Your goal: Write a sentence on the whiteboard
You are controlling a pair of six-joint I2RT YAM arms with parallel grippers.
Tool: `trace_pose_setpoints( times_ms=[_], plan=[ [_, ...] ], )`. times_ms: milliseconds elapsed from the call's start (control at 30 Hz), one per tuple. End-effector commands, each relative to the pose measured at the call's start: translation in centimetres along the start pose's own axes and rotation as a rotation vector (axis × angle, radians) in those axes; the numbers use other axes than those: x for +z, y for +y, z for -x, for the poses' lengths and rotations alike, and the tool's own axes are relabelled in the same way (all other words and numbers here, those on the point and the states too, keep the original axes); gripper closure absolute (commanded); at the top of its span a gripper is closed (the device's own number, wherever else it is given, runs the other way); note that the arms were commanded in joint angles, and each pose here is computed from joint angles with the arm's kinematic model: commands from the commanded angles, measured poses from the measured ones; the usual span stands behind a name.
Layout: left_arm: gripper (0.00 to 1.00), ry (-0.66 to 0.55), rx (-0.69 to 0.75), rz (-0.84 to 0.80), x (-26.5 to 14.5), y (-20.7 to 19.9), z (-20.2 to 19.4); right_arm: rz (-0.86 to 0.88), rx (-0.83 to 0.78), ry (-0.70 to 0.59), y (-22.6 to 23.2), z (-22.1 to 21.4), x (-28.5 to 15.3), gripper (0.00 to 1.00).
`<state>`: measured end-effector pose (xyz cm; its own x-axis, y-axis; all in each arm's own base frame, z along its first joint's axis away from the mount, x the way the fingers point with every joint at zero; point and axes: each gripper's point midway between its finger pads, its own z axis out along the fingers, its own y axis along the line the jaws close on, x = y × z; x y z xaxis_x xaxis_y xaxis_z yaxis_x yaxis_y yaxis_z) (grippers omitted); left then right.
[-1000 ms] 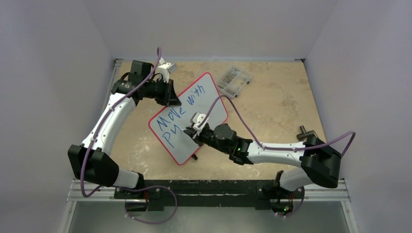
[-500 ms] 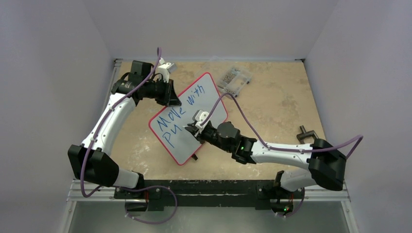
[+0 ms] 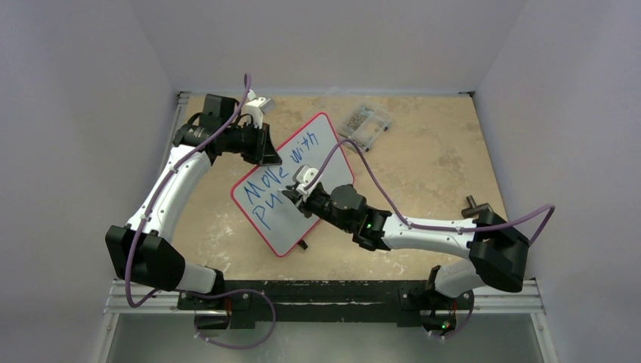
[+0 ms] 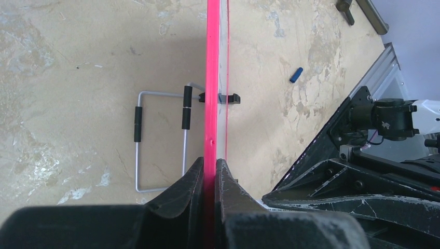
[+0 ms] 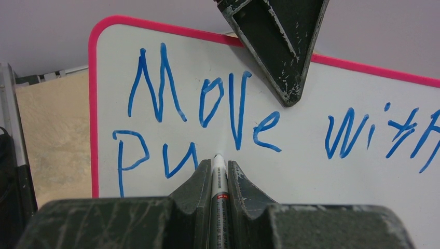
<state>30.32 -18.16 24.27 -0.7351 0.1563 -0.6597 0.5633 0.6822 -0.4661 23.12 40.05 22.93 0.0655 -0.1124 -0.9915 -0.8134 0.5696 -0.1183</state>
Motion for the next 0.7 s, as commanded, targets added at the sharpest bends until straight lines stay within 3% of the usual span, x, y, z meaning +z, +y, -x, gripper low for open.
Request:
trace_pose_setpoints(
  times_ms=[0, 667],
  plan=[
    [1.0, -0.07, 0.064, 0.029, -0.9, -0.2, 1.5, -0.048, -0.004, -0.063, -1.3, 2.1, 0.8, 1.0],
    [1.0, -0.071, 0.065, 0.031, -0.9, -0.1, 1.6, -0.009, -0.015, 0.011, -0.7, -1.5, -1.3, 1.0]
  ],
)
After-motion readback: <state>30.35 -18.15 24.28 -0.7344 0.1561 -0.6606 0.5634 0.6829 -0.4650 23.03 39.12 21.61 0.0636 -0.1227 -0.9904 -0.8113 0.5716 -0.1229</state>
